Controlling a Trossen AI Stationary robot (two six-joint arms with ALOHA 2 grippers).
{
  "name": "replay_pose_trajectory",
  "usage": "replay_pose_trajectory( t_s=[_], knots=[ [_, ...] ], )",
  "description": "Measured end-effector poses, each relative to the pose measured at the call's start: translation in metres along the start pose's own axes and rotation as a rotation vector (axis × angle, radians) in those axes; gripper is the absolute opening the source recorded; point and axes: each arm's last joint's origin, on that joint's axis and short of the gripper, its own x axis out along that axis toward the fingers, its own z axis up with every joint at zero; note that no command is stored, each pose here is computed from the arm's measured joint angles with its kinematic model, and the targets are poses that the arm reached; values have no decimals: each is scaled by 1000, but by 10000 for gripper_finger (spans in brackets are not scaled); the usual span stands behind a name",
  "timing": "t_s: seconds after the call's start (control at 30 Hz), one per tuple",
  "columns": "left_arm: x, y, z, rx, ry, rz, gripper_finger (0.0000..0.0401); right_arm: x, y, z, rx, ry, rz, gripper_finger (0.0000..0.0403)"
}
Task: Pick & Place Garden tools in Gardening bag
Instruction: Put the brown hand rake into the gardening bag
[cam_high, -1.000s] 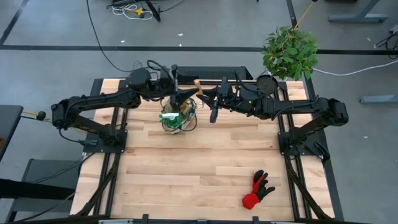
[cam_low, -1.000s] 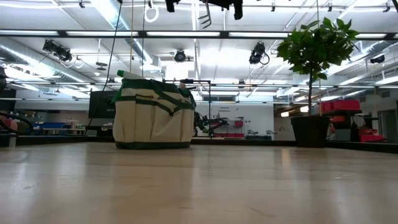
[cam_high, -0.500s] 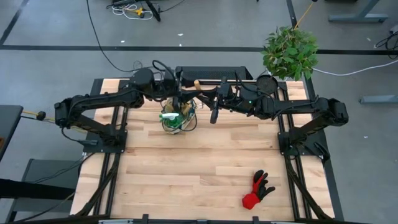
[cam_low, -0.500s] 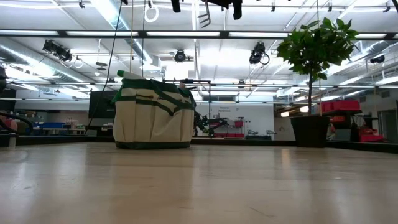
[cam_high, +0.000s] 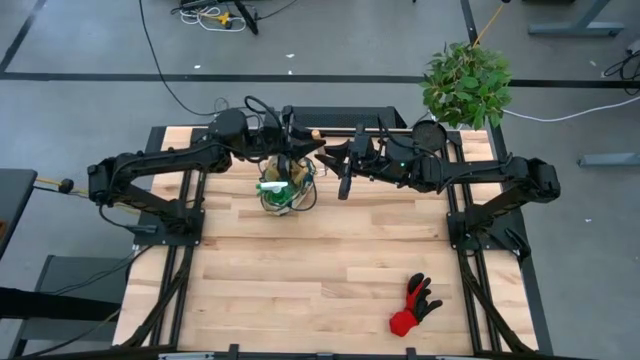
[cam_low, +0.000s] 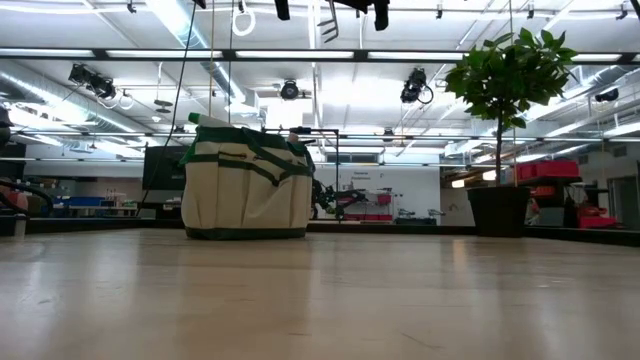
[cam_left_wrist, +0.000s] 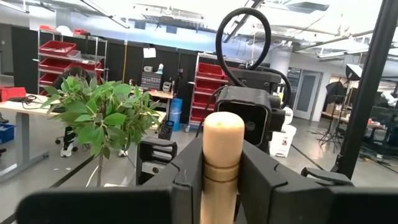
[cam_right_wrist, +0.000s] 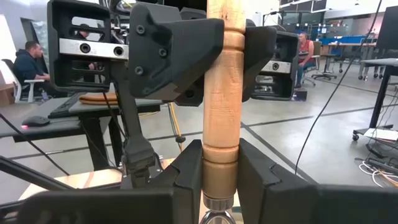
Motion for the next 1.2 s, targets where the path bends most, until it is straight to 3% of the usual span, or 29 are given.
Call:
replay_pose_trajectory(
  t_s=[0.37,0.9,1.2],
  knots=[
    [0,0,-2,-13,17,1,78,0,0,-1,14,6,0,76],
    [-10,8,6,-21,41,-21,78,-4,-2,8,4,-46,-40,225],
    [-31,14,18,0,110,43,78,-17,-3,15,-4,-3,-43,230]
  ],
)
